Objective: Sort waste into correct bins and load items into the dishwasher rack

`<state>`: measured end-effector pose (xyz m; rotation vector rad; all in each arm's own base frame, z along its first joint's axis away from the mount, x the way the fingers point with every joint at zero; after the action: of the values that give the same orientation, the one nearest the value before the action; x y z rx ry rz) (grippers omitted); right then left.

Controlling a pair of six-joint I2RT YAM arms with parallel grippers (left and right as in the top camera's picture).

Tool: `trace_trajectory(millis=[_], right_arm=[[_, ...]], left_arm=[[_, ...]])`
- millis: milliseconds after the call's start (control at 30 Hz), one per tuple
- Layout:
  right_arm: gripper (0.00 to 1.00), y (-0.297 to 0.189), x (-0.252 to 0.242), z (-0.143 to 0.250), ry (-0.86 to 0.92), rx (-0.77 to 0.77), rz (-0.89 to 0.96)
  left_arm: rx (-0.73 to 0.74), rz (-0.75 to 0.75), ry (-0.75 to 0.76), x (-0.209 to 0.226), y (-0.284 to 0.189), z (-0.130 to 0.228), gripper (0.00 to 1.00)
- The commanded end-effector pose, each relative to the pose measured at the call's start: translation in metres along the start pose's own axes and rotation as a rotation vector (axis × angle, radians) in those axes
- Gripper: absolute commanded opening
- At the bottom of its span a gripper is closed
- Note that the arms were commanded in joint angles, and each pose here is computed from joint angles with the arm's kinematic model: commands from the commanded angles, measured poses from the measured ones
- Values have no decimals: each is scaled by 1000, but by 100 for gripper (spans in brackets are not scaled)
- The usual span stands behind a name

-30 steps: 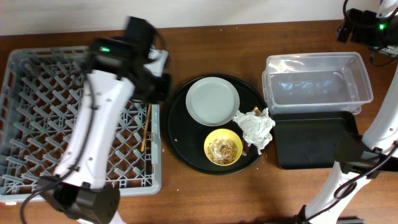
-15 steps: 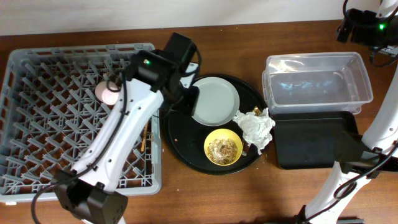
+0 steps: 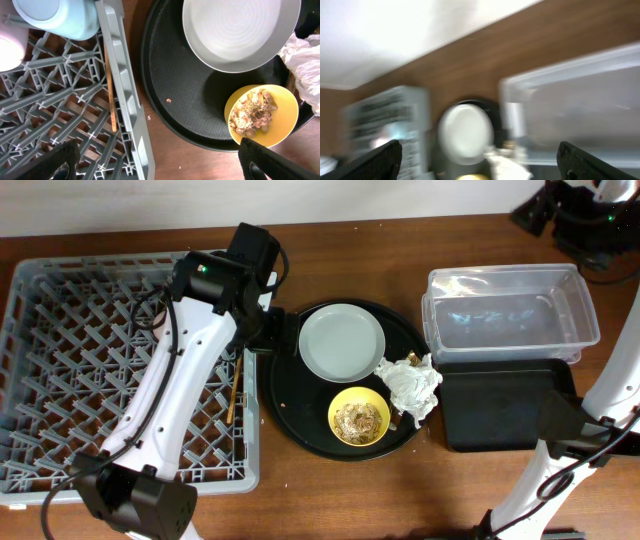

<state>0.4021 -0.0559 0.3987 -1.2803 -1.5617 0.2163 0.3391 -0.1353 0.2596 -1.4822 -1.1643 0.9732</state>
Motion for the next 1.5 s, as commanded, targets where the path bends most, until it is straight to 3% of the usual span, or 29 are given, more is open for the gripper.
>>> trace_trajectory(millis=[0,167,367,567,733,833,967,1100,1467], right_arm=[[99,-23,42,21,-48,21,-173],[99,-86,34,69,-82,-127,236],[99,-102,14,144,-78,-55,409],[99,-36,-31,214,-3,302,485],[100,37,-50,250,0,419,498],[100,64,-46,266,-50,430,486],[98,95,-45,258,-104,290,547],[87,123,-43,253,-95,266,561],[80,209,-68,277,-100,396,666]], left_arm=[[12,-15,-14,2,4,1,99],[12,-15,-14,2,4,1,99],[12,-15,-14,2,4,1,99],[12,-15,-14,2,4,1,99],[12,-15,-14,2,4,1,99],[12,-15,-14,2,4,1,99],[12,-15,-14,2,4,1,99],[12,-15,-14,2,4,1,99],[12,-15,-14,2,4,1,99]])
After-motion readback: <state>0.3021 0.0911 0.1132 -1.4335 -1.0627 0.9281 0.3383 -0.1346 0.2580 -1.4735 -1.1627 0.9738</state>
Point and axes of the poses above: each gripper's point midway between its finger pads, its own y axis out along the fingers, its own x axis along the line the jaws close on, z = x × y, the point moved 5 cm from there along -y, back along the fingers, and after that the axes turned 4 degrees about y, right-handed, at the moved point
